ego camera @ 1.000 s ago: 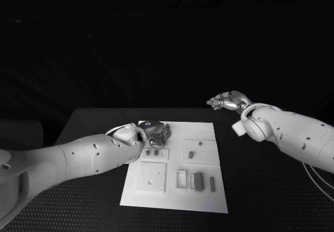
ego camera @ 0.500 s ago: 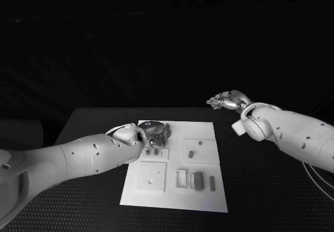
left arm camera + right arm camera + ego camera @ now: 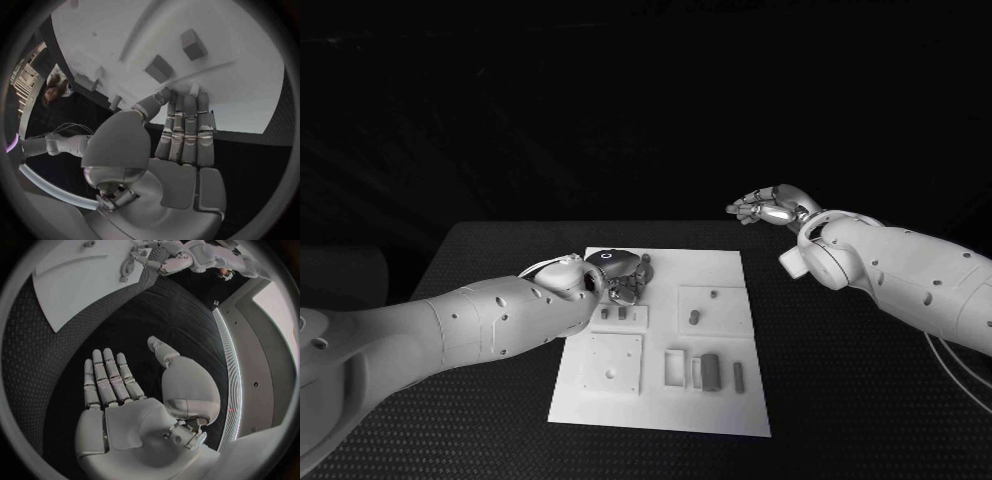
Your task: Assemble the parts on the task board
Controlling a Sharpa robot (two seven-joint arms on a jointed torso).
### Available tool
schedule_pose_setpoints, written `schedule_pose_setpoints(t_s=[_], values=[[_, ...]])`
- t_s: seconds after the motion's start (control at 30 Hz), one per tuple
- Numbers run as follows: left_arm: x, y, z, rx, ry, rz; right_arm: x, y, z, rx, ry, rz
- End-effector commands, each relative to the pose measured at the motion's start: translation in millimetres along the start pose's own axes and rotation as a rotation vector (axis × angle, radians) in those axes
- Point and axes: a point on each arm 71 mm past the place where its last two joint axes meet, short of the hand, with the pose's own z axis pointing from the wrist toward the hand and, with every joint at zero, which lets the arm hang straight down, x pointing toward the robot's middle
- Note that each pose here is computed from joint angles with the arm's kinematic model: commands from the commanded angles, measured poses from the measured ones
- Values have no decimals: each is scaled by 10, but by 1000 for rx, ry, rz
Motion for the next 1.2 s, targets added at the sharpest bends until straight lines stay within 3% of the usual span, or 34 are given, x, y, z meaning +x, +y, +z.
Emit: schedule_pose_setpoints(t_s=[0.03,0.43,0.8,1.2], values=[[97,-8,-12,7,40,12,12,11,-2,-13,14,2],[98,-9,-19,-6,35,-38,18,15,0,-14,15,2],[34,36,-31,-20,-51,-162,19,17,-1,-14,14,2],[11,50,-65,-9,-72,-230,13,14,-4,-14,13,2]])
